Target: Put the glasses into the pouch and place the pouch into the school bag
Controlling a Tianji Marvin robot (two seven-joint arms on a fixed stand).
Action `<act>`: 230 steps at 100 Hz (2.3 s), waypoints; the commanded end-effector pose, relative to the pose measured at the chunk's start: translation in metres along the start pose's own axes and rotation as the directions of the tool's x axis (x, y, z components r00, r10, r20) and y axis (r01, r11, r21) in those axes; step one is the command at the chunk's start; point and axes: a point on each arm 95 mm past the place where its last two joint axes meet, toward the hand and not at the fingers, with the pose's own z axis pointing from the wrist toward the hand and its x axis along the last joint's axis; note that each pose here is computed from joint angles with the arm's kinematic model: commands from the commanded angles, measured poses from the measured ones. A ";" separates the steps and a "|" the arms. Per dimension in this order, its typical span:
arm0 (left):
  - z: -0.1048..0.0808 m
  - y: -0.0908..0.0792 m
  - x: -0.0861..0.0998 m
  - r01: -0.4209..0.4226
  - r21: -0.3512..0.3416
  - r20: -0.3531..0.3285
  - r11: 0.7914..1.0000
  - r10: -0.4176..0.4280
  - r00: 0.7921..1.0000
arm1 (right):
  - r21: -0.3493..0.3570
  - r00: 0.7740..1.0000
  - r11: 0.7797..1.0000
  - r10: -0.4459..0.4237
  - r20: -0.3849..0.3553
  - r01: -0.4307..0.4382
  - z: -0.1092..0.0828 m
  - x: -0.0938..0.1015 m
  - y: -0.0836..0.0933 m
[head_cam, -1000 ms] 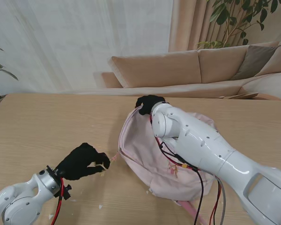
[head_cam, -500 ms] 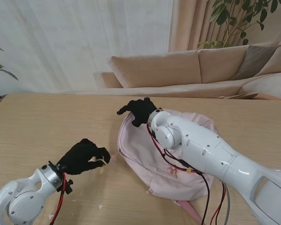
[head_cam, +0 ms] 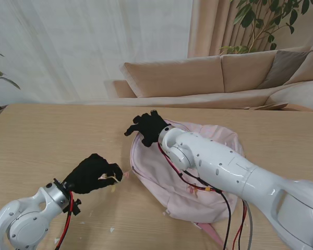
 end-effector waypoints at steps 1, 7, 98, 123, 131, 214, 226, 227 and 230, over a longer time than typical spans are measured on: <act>0.000 0.001 0.003 0.004 -0.013 -0.009 1.000 -0.004 1.000 | 0.013 1.000 1.000 0.008 -0.023 -0.008 0.002 0.009 0.000; 0.000 0.001 0.003 0.004 -0.012 -0.011 1.000 -0.004 1.000 | 0.008 0.999 1.000 -0.002 -0.039 0.002 0.004 0.011 0.001; -0.005 0.002 0.004 0.000 -0.013 -0.016 1.000 0.000 1.000 | 0.031 0.984 0.985 0.165 0.062 -0.167 0.015 -0.003 0.005; -0.007 0.008 0.007 0.016 -0.022 -0.020 1.000 -0.016 1.000 | -0.013 0.909 0.938 0.338 0.242 -0.346 0.015 -0.024 0.016; -0.007 0.010 0.009 0.022 -0.032 -0.027 0.999 -0.023 0.999 | -0.014 0.890 0.933 0.349 0.293 -0.361 0.015 -0.030 0.018; -0.019 0.021 0.029 0.042 -0.133 -0.108 0.990 -0.056 0.993 | -0.029 0.727 0.892 0.386 0.568 -0.451 0.012 -0.067 0.024; -0.022 0.019 0.029 0.037 -0.150 -0.117 0.988 -0.055 0.992 | -0.024 0.717 0.890 0.382 0.583 -0.455 0.011 -0.070 0.021; -0.022 0.019 0.029 0.036 -0.151 -0.118 0.988 -0.055 0.991 | -0.023 0.716 0.890 0.381 0.584 -0.455 0.011 -0.071 0.021; -0.023 0.019 0.029 0.035 -0.151 -0.121 0.988 -0.054 0.991 | -0.023 0.715 0.890 0.381 0.587 -0.455 0.010 -0.071 0.021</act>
